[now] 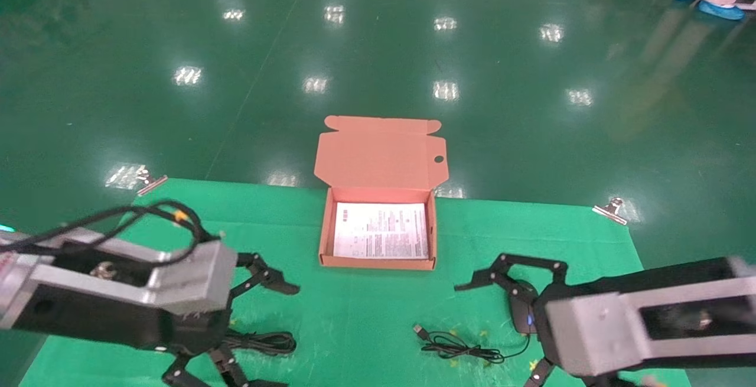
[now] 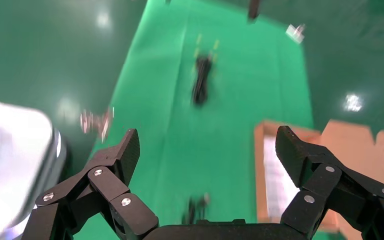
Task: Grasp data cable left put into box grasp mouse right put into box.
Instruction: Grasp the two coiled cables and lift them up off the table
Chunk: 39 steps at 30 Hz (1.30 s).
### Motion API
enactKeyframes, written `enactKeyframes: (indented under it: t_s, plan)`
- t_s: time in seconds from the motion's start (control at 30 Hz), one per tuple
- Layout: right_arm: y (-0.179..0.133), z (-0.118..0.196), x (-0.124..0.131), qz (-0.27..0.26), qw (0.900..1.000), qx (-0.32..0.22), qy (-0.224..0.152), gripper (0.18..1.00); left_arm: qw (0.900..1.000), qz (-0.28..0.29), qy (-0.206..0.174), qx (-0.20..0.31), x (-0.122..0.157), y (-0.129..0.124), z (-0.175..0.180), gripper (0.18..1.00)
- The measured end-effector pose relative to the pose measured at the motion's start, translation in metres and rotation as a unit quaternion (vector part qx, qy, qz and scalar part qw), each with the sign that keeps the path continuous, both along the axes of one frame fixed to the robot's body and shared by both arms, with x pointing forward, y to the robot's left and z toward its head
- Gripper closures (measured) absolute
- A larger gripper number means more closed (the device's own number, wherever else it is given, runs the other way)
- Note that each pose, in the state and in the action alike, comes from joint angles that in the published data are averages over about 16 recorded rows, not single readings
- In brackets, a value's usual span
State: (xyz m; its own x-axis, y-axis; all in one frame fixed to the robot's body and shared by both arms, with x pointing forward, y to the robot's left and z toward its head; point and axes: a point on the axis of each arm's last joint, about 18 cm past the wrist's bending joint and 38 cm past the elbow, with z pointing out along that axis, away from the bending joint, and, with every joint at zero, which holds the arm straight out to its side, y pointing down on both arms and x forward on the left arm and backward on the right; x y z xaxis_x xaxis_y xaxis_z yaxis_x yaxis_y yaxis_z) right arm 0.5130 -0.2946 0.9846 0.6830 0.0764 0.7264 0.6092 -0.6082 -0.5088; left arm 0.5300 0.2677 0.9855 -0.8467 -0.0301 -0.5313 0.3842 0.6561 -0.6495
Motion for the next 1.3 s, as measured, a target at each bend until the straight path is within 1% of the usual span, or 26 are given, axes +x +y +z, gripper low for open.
enactKeyframes:
  t_s: [0.13, 0.27, 0.43, 0.6, 0.73, 0.87, 1.03, 1.3]
  plan:
    - [0.0, -0.006, 0.015, -0.011, 0.996, -0.082, -0.026, 0.178, 0.9978, 0.022, -0.004, 0.063, 0.014, -0.003, -0.005, 0.184]
    - [0.0, -0.013, 0.029, -0.022, 0.986, -0.16, -0.048, 0.178, 0.9909, 0.045, -0.011, 0.126, 0.027, -0.002, -0.013, 0.184]
    - [-0.001, -0.02, 0.047, -0.038, 0.968, -0.239, -0.067, 0.178, 0.977, 0.072, -0.023, 0.2, 0.044, 0.0, -0.025, 0.184]
    - [0.0, -0.03, 0.065, -0.058, 0.952, -0.29, -0.077, 0.178, 0.9618, 0.096, -0.034, 0.254, 0.061, 0.002, -0.039, 0.184]
    - [0.002, -0.041, 0.077, -0.075, 0.944, -0.311, -0.078, 0.178, 0.9513, 0.11, -0.041, 0.285, 0.074, 0.002, -0.052, 0.184]
    - [0.004, -0.055, 0.088, -0.093, 0.94, -0.319, -0.076, 0.178, 0.9461, 0.123, -0.041, 0.297, 0.086, 0.003, -0.065, 0.184]
    - [0.007, -0.075, 0.1, -0.115, 0.94, -0.313, -0.066, 0.178, 0.9453, 0.138, -0.03, 0.294, 0.1, 0.005, -0.082, 0.184]
    - [0.014, -0.101, 0.119, -0.147, 0.949, -0.278, -0.032, 0.178, 0.9491, 0.166, -0.002, 0.268, 0.121, 0.011, -0.105, 0.184]
